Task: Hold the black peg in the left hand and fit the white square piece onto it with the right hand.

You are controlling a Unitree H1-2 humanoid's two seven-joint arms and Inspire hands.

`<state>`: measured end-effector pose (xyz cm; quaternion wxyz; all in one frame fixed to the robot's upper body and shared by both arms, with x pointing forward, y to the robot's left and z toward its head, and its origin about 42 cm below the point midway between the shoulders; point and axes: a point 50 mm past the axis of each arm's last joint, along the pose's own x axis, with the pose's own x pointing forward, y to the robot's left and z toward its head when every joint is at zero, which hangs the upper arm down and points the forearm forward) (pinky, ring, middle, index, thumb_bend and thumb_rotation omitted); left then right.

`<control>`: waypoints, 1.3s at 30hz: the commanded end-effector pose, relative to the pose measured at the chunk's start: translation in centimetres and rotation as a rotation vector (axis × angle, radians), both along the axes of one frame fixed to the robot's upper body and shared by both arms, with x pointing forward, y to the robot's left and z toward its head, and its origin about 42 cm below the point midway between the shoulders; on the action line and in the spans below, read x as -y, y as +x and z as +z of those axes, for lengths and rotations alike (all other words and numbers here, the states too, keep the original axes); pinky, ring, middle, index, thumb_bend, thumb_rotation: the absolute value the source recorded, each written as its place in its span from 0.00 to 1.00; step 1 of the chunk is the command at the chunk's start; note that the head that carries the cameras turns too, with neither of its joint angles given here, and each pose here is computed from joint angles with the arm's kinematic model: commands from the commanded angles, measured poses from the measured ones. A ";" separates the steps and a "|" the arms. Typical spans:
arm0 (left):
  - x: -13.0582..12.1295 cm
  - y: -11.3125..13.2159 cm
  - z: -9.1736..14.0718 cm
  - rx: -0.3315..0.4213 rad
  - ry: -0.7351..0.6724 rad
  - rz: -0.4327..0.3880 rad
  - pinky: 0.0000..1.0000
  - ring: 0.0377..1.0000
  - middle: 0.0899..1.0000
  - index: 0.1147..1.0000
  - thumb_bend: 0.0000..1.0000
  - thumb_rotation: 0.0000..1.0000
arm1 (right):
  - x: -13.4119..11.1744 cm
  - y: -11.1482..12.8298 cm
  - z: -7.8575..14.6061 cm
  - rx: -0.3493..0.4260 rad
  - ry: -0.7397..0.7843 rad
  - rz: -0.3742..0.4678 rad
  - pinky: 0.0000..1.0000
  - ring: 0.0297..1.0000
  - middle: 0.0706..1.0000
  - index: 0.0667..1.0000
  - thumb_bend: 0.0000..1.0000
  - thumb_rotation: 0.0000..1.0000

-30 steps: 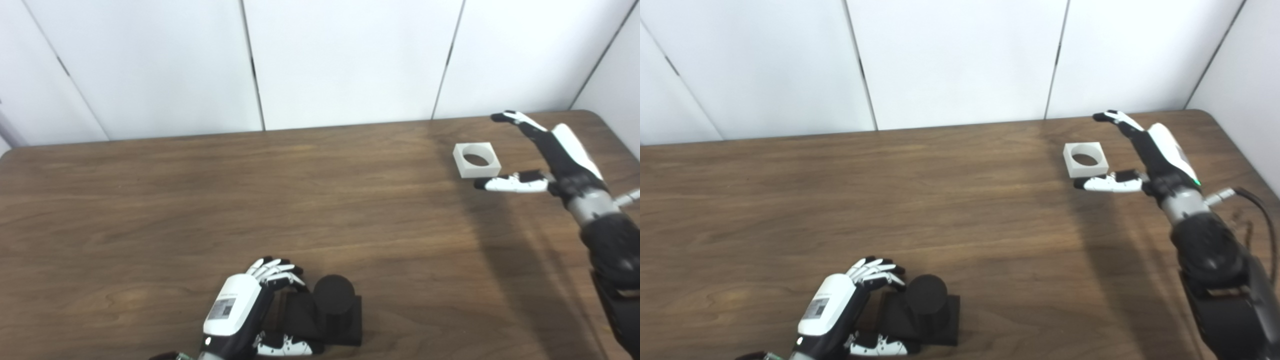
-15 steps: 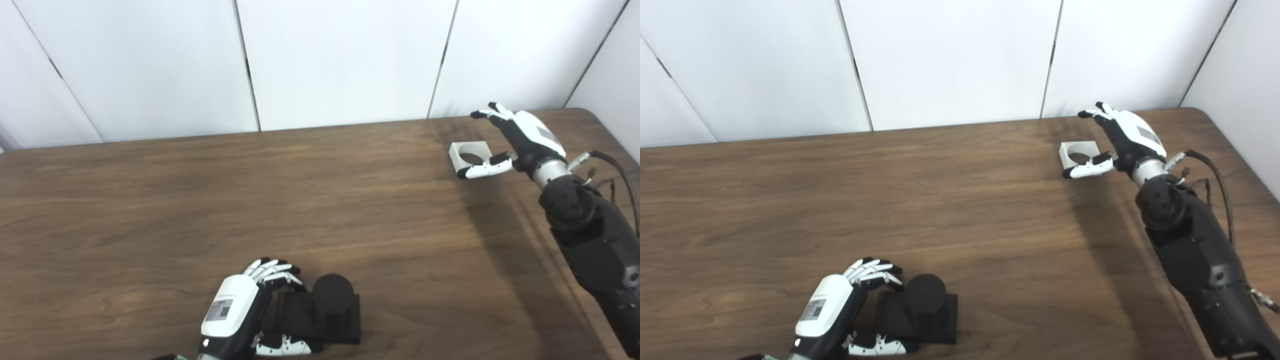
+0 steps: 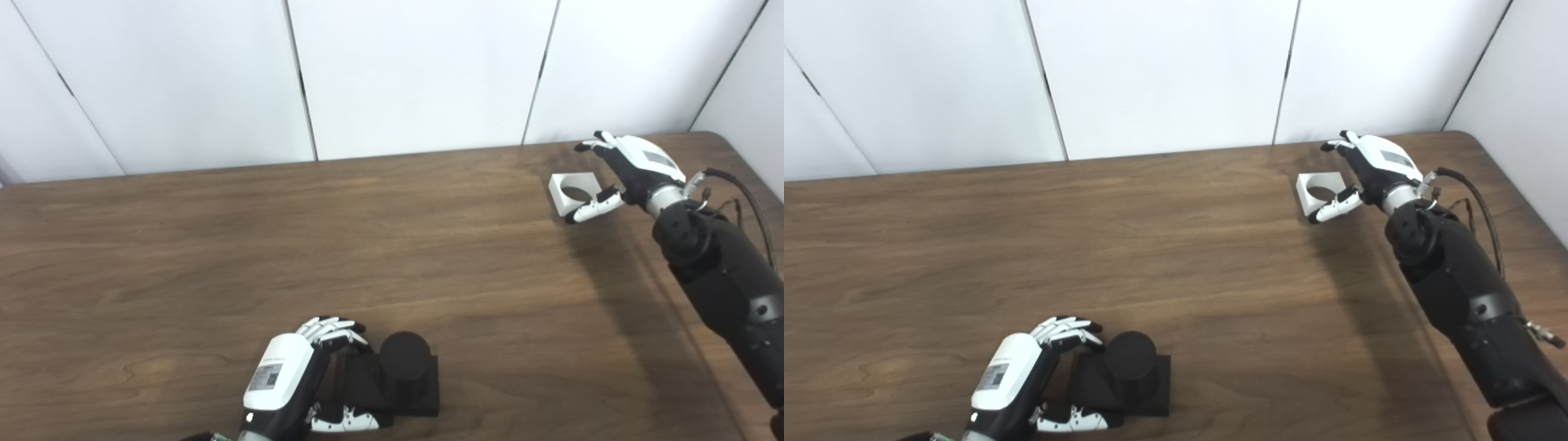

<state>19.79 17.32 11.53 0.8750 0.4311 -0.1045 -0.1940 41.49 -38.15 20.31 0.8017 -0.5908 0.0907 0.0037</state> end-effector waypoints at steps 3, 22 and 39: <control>0.0 -0.7 -0.6 -0.033 0.007 -0.010 0.86 0.82 0.75 0.42 0.52 0.04 | 0.7 1.2 3.6 0.056 -0.069 -0.004 1.00 1.00 1.00 0.87 0.93 0.23; 0.2 -0.8 -0.4 -0.022 -0.006 -0.010 0.85 0.82 0.74 0.42 0.52 0.04 | 1.2 2.5 3.7 -0.007 -0.137 0.004 1.00 1.00 0.97 0.78 0.87 0.21; 0.5 -0.8 -0.3 -0.022 -0.009 -0.008 0.85 0.82 0.74 0.42 0.52 0.04 | 1.0 3.7 3.7 -0.030 -0.154 0.020 1.00 1.00 0.96 0.78 0.85 0.22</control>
